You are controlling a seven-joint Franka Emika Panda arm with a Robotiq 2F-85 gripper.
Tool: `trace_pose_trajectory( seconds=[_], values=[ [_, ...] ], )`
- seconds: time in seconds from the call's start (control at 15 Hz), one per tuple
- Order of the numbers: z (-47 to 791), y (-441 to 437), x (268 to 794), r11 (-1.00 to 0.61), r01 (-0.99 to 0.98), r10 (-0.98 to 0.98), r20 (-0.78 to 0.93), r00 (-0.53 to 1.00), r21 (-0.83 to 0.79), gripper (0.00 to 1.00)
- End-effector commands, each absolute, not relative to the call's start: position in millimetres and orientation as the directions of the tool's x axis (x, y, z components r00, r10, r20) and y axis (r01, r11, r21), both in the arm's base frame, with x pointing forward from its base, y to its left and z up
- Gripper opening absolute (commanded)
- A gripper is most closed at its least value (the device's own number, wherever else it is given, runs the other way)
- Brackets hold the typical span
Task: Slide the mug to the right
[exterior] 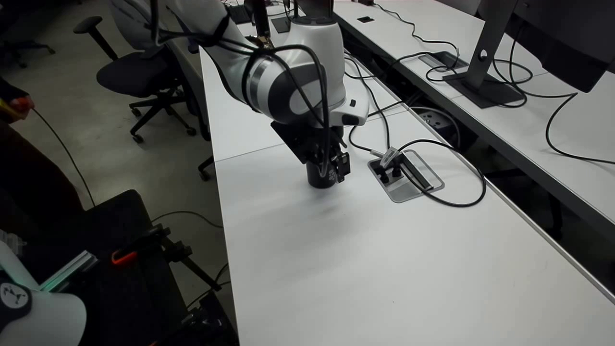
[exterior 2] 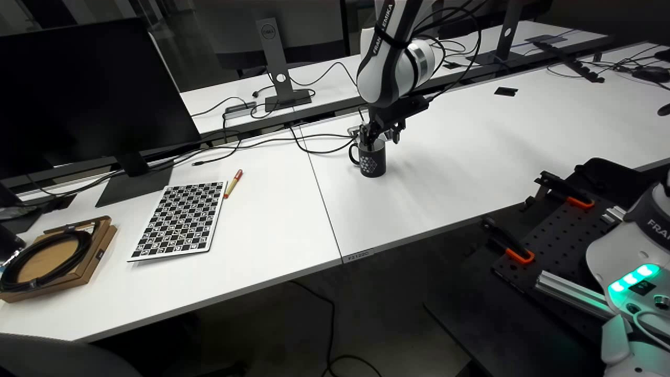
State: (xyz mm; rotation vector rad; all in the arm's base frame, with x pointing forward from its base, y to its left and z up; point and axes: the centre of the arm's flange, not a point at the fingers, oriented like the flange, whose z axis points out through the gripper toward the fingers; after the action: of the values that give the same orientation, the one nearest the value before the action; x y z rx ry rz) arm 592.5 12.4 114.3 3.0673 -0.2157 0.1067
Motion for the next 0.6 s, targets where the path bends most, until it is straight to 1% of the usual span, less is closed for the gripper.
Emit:
trace_pose_trajectory(
  seconds=[0.0,0.07,0.2,0.27,0.33,0.4,0.53],
  values=[
    [107.9,17.7,600.9,-0.984,-0.173,-0.167,0.096,0.981,0.053,0.61],
    [107.8,18.4,601.7,-0.983,-0.177,-0.171,0.096,0.981,0.053,0.52],
    [108.4,19.3,602.4,-0.982,-0.184,-0.178,0.099,0.979,0.054,0.38],
    [108.8,19.6,602.7,-0.981,-0.185,-0.179,0.100,0.979,0.053,0.30],
    [109.4,19.6,603.2,-0.981,-0.188,-0.182,0.102,0.978,0.052,0.23],
    [109.9,19.5,603.6,-0.980,-0.191,-0.185,0.104,0.977,0.051,0.14],
    [111.2,18.1,604.5,-0.979,-0.199,-0.193,0.108,0.975,0.049,0.01]
  ],
)
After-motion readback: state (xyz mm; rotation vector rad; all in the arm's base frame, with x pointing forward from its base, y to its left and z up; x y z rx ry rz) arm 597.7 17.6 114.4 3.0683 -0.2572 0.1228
